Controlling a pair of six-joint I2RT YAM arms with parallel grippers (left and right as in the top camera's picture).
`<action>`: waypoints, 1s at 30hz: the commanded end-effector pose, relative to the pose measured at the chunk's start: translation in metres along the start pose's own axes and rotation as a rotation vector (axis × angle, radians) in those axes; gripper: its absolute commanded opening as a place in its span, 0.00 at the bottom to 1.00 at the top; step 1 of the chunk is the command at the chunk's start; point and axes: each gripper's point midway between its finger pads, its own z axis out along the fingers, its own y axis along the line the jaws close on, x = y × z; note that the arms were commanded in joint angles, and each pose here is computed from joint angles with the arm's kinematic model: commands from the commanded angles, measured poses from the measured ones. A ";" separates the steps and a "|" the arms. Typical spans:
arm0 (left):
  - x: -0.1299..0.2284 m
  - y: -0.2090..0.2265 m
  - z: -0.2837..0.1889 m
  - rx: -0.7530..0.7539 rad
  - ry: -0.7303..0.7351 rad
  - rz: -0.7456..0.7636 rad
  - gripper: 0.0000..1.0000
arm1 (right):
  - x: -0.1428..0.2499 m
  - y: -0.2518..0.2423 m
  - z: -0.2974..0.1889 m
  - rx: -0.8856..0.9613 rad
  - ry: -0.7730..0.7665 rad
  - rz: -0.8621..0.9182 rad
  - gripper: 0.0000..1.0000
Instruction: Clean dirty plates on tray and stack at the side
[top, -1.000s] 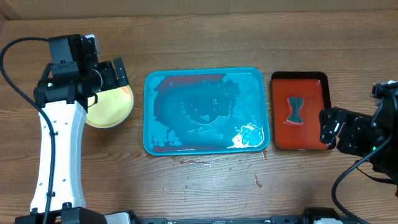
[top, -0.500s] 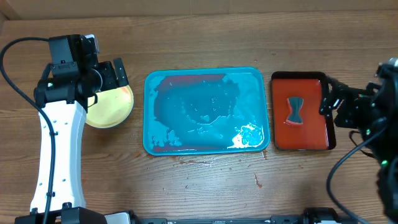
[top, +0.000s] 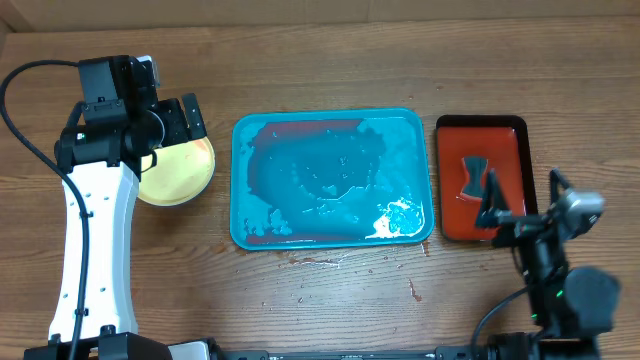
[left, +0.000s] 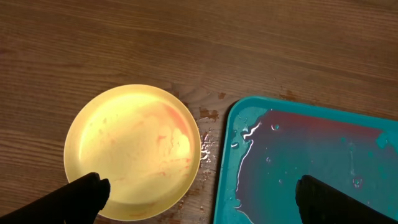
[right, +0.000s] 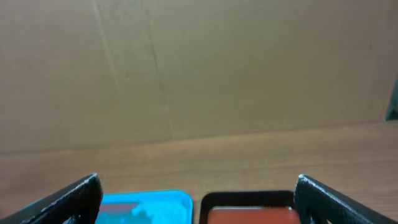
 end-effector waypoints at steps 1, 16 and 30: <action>0.001 -0.001 0.003 0.000 0.006 0.023 1.00 | 0.029 -0.005 -0.003 0.017 -0.015 -0.031 1.00; 0.001 -0.001 0.003 0.000 0.006 0.023 1.00 | 0.083 -0.006 -0.006 -0.015 -0.011 -0.021 1.00; 0.001 -0.001 0.003 0.000 0.006 0.023 1.00 | 0.094 -0.007 -0.006 -0.012 0.037 -0.022 1.00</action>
